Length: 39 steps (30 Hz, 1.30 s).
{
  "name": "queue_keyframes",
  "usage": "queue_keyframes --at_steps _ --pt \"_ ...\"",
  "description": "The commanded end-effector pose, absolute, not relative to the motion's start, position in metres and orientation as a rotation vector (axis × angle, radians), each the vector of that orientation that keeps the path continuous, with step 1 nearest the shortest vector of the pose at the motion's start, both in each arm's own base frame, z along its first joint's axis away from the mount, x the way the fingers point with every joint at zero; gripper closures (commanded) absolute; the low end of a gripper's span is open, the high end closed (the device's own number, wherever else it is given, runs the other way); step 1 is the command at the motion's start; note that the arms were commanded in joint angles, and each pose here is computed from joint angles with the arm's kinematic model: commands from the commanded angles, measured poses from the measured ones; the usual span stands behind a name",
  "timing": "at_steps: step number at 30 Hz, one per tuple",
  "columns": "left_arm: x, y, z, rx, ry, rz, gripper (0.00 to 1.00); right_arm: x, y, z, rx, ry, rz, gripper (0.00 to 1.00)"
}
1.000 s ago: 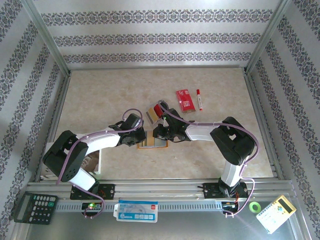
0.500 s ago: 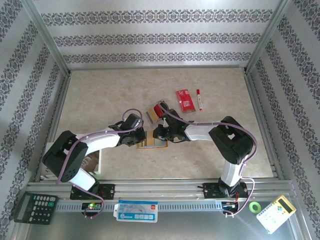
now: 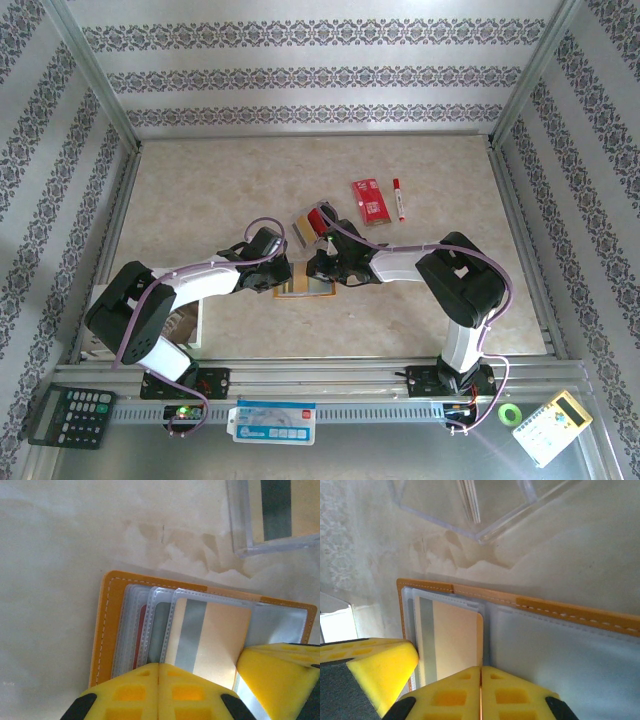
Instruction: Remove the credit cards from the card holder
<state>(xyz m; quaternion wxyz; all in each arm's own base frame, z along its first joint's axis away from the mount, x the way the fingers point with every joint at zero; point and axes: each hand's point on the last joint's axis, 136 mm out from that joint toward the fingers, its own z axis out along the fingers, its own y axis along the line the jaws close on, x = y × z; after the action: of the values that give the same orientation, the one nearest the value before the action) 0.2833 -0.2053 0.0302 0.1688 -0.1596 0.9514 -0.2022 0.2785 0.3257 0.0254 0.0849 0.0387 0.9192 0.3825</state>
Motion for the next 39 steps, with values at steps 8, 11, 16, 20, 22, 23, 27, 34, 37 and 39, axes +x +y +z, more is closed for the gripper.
queue_keyframes --at_steps 8,11,16,20,22,23,27,34,37,39 --pt "0.270 -0.182 0.029 -0.457 2.750 -0.437 0.89 0.279 0.307 0.025 0.130 2.726 1.084 0.94" --pt "0.275 -0.190 0.036 -0.424 2.744 -0.472 0.89 0.279 0.307 0.026 0.128 2.728 1.089 0.94" --pt "0.283 -0.214 0.057 -0.323 2.722 -0.615 0.89 0.278 0.309 0.025 0.124 2.736 1.105 0.94" --pt "0.287 -0.222 0.064 -0.290 2.704 -0.675 0.89 0.278 0.309 0.025 0.126 2.734 1.103 0.94" --pt "0.286 -0.229 0.061 -0.270 2.720 -0.709 0.89 0.278 0.309 0.025 0.126 2.733 1.105 0.94" --pt "0.285 -0.232 0.058 -0.264 2.733 -0.728 0.89 0.278 0.310 0.024 0.127 2.733 1.107 0.94" --pt "0.280 -0.228 0.038 -0.297 2.801 -0.668 0.90 0.278 0.311 0.024 0.128 2.732 1.121 0.92" --pt "0.268 -0.196 0.016 -0.380 2.836 -0.460 0.89 0.269 0.313 0.019 0.123 2.763 1.138 0.77" --pt "0.266 -0.195 0.012 -0.386 2.843 -0.453 0.89 0.265 0.316 0.016 0.112 2.781 1.159 0.75" --pt "0.267 -0.199 0.012 -0.387 2.840 -0.485 0.88 0.263 0.319 0.016 0.097 2.784 1.175 0.75"
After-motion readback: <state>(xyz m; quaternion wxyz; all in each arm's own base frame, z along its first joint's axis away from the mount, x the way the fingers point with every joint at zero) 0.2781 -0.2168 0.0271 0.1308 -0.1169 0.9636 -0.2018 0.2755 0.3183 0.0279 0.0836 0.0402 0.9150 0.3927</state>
